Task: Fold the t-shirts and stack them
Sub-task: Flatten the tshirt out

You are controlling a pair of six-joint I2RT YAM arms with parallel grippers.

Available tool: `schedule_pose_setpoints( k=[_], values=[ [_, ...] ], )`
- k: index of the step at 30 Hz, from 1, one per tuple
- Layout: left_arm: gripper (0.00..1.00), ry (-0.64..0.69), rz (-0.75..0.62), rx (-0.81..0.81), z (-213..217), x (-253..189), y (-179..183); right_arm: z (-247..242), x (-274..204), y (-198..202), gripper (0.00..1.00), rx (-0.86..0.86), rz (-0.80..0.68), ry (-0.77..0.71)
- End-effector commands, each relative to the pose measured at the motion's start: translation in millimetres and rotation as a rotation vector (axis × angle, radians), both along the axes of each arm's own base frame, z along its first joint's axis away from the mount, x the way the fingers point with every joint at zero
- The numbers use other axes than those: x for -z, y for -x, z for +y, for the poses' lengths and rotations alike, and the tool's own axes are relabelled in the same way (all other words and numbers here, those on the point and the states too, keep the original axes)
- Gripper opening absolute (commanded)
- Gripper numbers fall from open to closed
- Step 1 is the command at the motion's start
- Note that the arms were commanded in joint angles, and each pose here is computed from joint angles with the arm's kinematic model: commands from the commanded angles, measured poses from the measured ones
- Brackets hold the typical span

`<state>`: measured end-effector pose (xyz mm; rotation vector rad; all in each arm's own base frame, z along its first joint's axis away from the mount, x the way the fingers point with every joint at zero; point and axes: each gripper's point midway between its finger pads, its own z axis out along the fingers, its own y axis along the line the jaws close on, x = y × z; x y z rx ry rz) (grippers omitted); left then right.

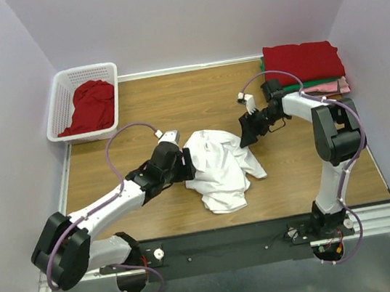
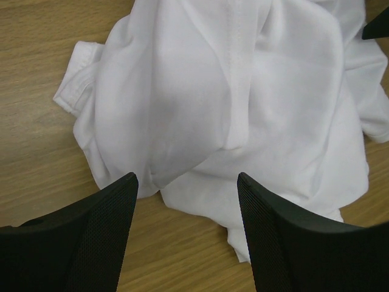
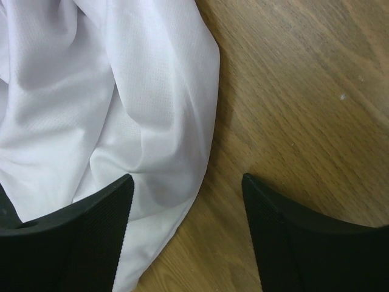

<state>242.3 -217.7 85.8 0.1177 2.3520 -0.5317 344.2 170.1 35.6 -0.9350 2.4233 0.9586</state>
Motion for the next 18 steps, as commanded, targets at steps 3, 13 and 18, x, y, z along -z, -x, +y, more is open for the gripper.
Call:
schedule_pose_setpoints(
  k=[3,13,18],
  values=[
    [0.74,-0.091,-0.001,0.008,-4,10,-16,11,-2,-3,0.69,-0.009,0.036,-0.025],
    [0.19,-0.266,-0.033,-0.058,11,13,-42,13,-23,-9,0.05,-0.039,-0.014,0.003],
    [0.00,-0.209,-0.143,-0.061,8,-35,-50,6,-92,-32,0.00,-0.053,-0.227,0.047]
  ],
)
